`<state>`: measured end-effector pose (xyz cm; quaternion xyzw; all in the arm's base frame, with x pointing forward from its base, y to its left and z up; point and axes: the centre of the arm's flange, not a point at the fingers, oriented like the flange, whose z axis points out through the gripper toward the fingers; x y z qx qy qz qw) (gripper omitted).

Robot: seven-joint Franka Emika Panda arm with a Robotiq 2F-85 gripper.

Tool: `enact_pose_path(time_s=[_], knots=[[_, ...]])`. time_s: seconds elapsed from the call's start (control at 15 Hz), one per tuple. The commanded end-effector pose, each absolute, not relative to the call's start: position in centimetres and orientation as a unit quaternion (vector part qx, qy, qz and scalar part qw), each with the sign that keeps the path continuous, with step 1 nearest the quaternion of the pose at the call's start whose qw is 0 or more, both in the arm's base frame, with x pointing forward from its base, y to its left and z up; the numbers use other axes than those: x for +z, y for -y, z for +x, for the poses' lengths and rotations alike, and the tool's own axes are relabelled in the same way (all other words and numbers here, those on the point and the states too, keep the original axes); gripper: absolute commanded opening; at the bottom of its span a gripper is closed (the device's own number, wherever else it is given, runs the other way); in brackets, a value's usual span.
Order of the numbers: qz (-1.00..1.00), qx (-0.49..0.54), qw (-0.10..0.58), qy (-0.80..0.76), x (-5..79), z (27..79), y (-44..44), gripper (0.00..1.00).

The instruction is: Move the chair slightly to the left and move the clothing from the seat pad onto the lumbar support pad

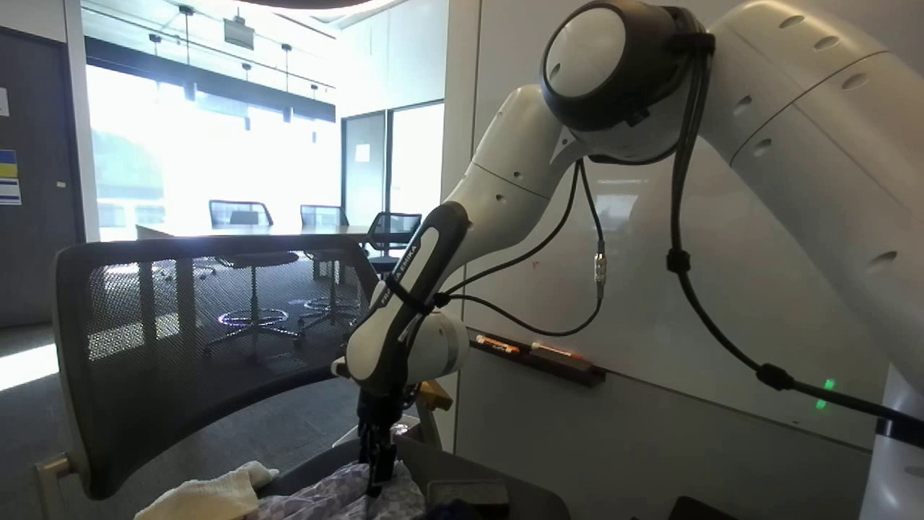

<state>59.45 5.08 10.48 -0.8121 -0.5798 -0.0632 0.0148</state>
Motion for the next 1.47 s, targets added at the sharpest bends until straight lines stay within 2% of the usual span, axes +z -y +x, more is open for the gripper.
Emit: enact_pose_path(time_s=[0.0, 0.4, 0.47, 0.87, 1.4], knots=[[-0.820, -0.079, 0.010, 0.567, 11.0, 60.5, -5.3, 0.49], [-0.833, -0.081, 0.019, 0.547, 12.1, 60.3, -5.5, 0.03], [-0.835, -0.084, 0.019, 0.543, 12.6, 60.1, -5.7, 0.00], [-0.840, -0.109, 0.018, 0.531, 18.5, 59.1, -8.1, 0.02], [-0.811, -0.218, -0.057, 0.540, 30.6, 57.6, -12.4, 0.02]])
